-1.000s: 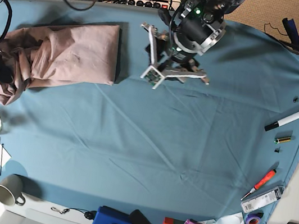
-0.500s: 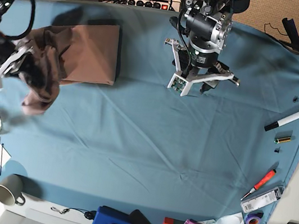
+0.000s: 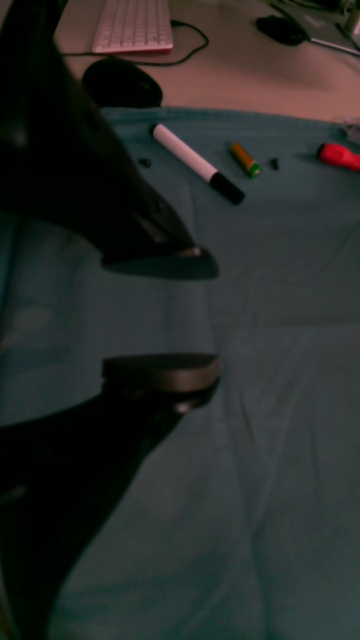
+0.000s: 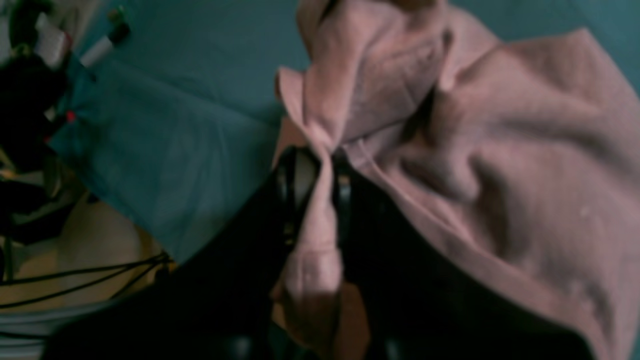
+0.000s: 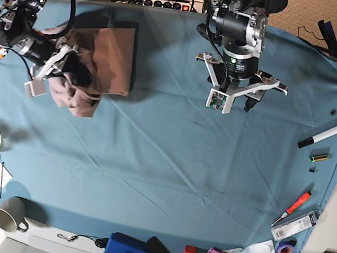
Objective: Fold the T-shirt properly
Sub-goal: 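Fold the shirt's end over the bundle with the right gripper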
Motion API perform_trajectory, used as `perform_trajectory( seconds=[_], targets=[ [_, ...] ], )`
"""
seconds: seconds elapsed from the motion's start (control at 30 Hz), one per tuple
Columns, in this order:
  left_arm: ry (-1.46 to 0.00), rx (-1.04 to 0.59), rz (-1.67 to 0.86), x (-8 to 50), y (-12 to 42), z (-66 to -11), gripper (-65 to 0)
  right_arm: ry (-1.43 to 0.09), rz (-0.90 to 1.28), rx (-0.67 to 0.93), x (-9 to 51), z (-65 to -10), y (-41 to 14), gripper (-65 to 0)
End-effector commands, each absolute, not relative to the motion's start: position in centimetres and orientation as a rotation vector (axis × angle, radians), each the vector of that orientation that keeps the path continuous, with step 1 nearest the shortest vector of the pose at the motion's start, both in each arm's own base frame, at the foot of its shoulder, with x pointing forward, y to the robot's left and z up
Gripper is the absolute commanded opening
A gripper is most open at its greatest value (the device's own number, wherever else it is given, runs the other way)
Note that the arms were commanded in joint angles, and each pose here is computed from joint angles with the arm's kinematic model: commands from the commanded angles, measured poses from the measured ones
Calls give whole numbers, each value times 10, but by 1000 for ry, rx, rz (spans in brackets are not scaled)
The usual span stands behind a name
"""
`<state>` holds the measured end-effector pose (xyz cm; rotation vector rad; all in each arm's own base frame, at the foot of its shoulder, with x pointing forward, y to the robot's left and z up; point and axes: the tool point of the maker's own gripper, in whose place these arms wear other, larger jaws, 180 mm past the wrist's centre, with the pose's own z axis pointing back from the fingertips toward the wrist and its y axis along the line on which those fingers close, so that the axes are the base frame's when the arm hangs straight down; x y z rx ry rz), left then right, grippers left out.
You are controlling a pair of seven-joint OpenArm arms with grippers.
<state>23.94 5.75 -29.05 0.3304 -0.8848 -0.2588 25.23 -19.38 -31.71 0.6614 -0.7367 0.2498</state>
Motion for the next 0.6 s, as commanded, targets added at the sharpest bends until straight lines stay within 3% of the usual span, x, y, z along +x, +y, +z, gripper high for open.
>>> perform_trajectory(
  seconds=[0.0,0.23,0.33,0.57],
  targets=[
    [-937,328,-234,242,58,-277,-401,-781,279,677,259,-303,-190,-650],
    [-1004,275,-191,235,60,-253,-401,-663,365,652,250,-329,-167,-650],
    [-1002,227,-191,231,54,-254,-401,-648,380,660,248,-331,-162,-518],
    [-977,214,-195,224,52,-260,-401,-834,414,891,255,-267,-136,-493]
  ],
)
